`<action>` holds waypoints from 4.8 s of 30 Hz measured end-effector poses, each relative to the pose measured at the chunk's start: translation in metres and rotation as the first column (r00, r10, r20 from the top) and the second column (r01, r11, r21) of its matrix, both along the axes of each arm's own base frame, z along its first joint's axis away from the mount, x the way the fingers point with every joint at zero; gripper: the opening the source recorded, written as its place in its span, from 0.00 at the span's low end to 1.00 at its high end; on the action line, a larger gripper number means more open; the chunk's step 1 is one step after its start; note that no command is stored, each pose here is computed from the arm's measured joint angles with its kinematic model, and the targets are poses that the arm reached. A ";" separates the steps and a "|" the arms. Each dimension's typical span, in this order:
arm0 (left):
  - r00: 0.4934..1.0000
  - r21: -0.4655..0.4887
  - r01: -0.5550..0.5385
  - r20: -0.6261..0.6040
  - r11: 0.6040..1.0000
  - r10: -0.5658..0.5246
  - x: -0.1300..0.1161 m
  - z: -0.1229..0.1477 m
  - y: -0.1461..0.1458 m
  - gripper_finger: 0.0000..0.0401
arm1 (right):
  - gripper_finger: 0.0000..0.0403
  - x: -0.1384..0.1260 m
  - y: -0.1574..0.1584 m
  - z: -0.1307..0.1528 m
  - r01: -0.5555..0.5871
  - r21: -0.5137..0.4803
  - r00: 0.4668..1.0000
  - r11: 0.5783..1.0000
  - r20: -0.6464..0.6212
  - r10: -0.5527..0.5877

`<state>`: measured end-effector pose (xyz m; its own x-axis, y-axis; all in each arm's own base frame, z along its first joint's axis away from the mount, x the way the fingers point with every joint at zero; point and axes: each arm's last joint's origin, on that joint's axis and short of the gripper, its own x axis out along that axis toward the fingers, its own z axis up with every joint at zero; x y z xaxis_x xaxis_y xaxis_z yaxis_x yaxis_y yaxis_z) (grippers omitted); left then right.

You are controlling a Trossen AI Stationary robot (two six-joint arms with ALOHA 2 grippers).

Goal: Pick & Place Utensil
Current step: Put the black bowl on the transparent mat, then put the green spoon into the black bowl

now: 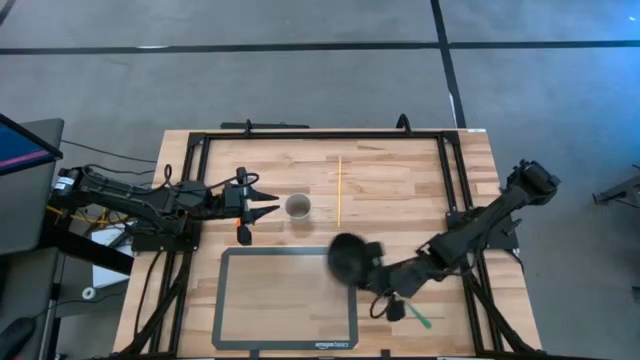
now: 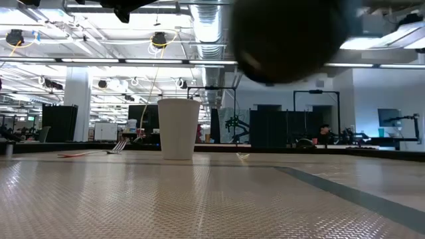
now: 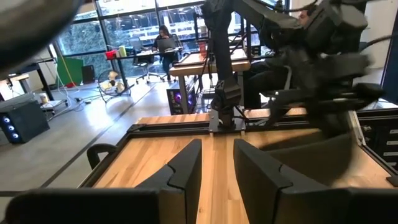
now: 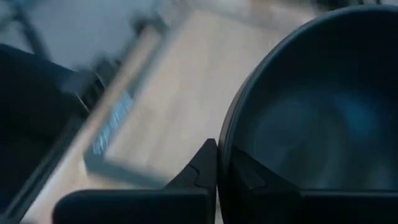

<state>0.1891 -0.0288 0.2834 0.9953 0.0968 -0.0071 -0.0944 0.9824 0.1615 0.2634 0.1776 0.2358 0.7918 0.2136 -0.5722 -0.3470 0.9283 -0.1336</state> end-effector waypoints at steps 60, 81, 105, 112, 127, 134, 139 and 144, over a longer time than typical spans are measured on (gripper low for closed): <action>0.998 -0.049 -0.013 0.061 0.999 0.016 -0.006 0.008 0.002 0.23 | 0.23 0.171 0.049 -0.062 -0.446 -0.070 0.871 0.892 -0.262 0.415; 0.989 -0.088 -0.129 0.062 0.988 0.135 -0.007 0.008 0.005 0.23 | 0.27 0.130 0.011 0.102 -0.188 -0.161 0.864 0.969 -0.496 0.085; 0.995 -0.203 -0.096 -0.043 0.975 0.089 -0.008 -0.004 -0.004 0.23 | 0.27 -0.001 -0.071 0.129 0.189 0.006 0.947 0.982 -0.266 -0.180; 0.995 -0.208 -0.097 -0.043 0.973 0.090 -0.008 -0.004 -0.004 0.23 | 0.27 -0.057 -0.067 0.047 0.456 0.304 0.860 0.836 -0.392 -0.326; 0.995 -0.247 -0.097 -0.038 0.964 0.090 -0.008 -0.004 -0.004 0.23 | 0.27 -0.114 -0.003 -0.059 0.842 0.175 0.415 0.511 -0.815 -0.405; 0.995 -0.248 -0.095 -0.031 0.964 0.090 -0.008 -0.003 -0.004 0.23 | 0.27 -0.108 0.025 -0.089 0.863 0.175 0.378 0.474 -0.846 -0.376; 0.996 -0.251 -0.091 -0.016 0.964 0.090 -0.008 -0.002 -0.004 0.23 | 0.27 -0.102 0.031 -0.108 0.872 0.133 0.350 0.470 -0.842 -0.411; 0.996 -0.254 -0.089 -0.005 0.963 0.090 -0.008 -0.001 -0.004 0.23 | 0.27 -0.099 0.034 -0.115 0.879 0.094 0.325 0.467 -0.834 -0.446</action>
<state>0.1810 -0.0326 0.2828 0.9828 0.1812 -0.0368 -0.1839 0.9785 -0.0932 0.1646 0.2113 0.1207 0.2468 0.1838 -0.9515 0.6572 0.6899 0.3037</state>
